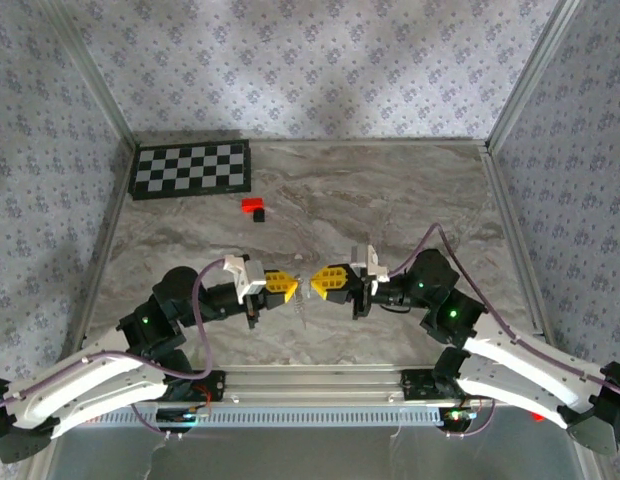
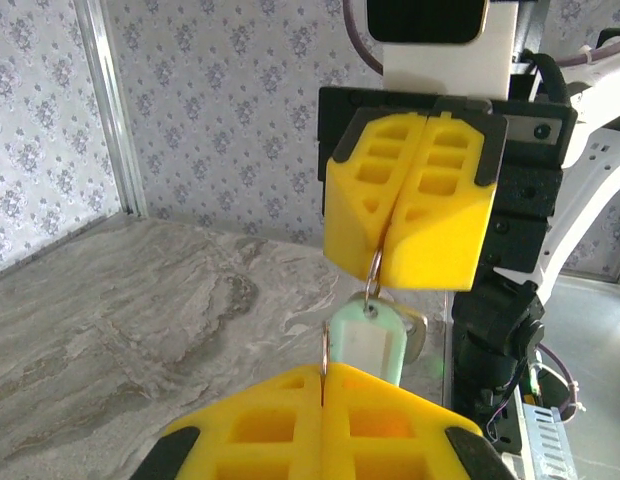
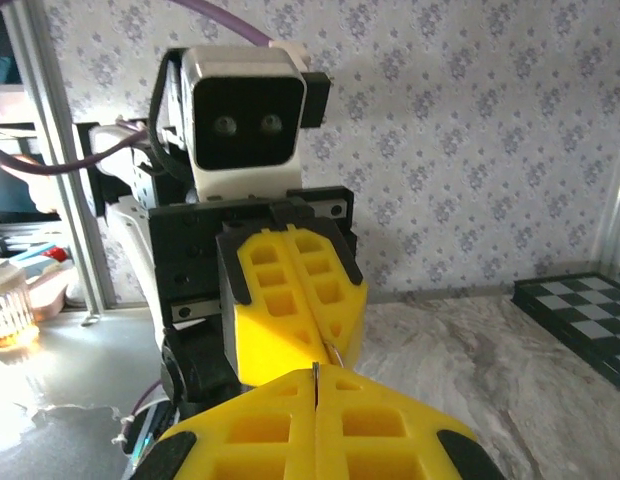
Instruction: Put the keys on the keyring
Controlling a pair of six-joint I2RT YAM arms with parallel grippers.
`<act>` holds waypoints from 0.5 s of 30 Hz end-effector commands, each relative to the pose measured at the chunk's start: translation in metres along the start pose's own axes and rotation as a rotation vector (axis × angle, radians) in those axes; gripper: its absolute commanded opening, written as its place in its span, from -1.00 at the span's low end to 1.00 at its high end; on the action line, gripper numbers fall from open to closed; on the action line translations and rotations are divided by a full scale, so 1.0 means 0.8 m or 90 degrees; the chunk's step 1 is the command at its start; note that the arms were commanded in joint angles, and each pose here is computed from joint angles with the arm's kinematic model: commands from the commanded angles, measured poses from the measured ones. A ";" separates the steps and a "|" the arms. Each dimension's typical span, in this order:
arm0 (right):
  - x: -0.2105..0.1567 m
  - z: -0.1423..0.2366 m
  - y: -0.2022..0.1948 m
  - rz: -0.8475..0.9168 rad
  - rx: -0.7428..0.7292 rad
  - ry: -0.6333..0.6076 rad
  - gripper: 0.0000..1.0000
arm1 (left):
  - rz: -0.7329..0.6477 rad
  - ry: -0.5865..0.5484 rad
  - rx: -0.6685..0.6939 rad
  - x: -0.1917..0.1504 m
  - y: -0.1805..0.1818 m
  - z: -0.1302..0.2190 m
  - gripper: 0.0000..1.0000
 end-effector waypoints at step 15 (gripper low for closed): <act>-0.001 0.005 -0.009 0.034 -0.072 -0.030 -1.00 | -0.009 -0.073 -0.045 0.048 -0.021 0.004 -1.00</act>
Point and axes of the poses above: each hand's point on the last joint's axis, 136 mm out from that joint toward the fingers, its own z axis back along the fingers, its own y axis along the line the jaws close on, x = y × z, the point moved 2 cm from there along z, back along the fingers, and after that the axes turned 14 degrees about z, right-handed, at the moved point
